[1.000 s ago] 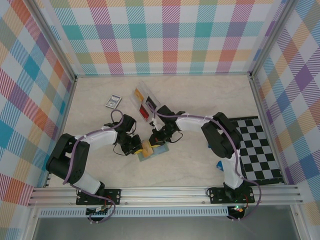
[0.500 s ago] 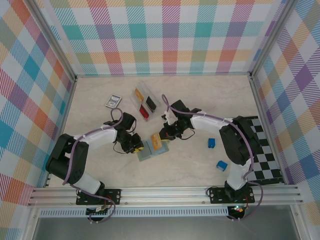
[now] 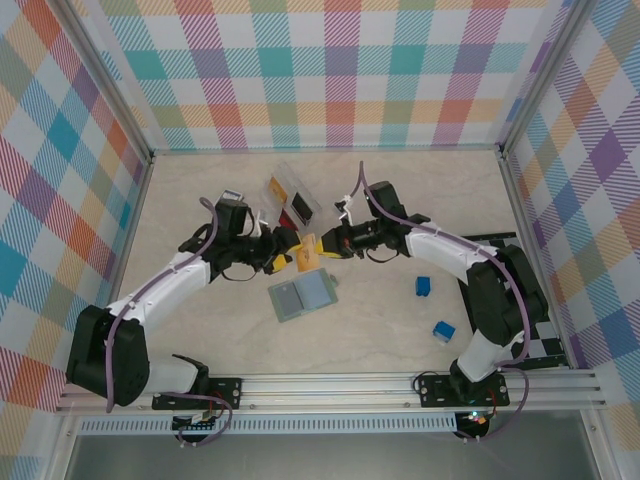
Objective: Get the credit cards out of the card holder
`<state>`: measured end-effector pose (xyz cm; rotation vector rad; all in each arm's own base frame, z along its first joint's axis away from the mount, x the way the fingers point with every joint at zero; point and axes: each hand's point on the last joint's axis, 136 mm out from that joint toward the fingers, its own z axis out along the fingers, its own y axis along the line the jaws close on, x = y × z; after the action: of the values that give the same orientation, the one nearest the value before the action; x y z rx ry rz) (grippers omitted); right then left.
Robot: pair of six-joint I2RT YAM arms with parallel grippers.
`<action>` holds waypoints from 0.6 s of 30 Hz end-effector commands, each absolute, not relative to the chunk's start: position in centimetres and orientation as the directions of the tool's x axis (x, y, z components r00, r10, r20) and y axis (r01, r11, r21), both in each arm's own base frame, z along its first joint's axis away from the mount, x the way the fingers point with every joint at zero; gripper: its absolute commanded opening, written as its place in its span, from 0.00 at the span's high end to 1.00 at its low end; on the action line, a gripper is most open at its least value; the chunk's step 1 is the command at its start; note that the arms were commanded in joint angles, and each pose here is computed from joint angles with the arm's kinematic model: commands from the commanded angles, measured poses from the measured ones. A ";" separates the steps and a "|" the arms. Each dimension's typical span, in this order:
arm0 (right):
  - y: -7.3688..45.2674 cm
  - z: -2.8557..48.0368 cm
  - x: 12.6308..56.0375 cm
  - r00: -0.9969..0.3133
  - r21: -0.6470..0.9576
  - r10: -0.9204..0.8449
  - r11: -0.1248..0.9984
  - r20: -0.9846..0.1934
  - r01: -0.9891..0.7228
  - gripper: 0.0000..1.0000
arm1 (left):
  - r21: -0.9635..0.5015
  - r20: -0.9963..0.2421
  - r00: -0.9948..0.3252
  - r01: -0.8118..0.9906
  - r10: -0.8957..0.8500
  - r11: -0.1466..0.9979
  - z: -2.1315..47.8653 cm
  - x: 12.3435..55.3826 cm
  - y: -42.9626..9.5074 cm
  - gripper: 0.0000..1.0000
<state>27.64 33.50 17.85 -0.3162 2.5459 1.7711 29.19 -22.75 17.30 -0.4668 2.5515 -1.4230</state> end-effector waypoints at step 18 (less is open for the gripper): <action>31.3 17.5 28.4 -0.990 0.862 -0.063 0.487 -0.125 -0.140 0.45 | -0.846 -0.049 -0.915 -0.176 -0.401 0.503 18.4 30.1 -20.5 1.00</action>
<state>28.21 32.72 17.36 -0.1822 2.6034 1.7399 29.79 -22.67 18.74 -0.4800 2.4431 -1.5810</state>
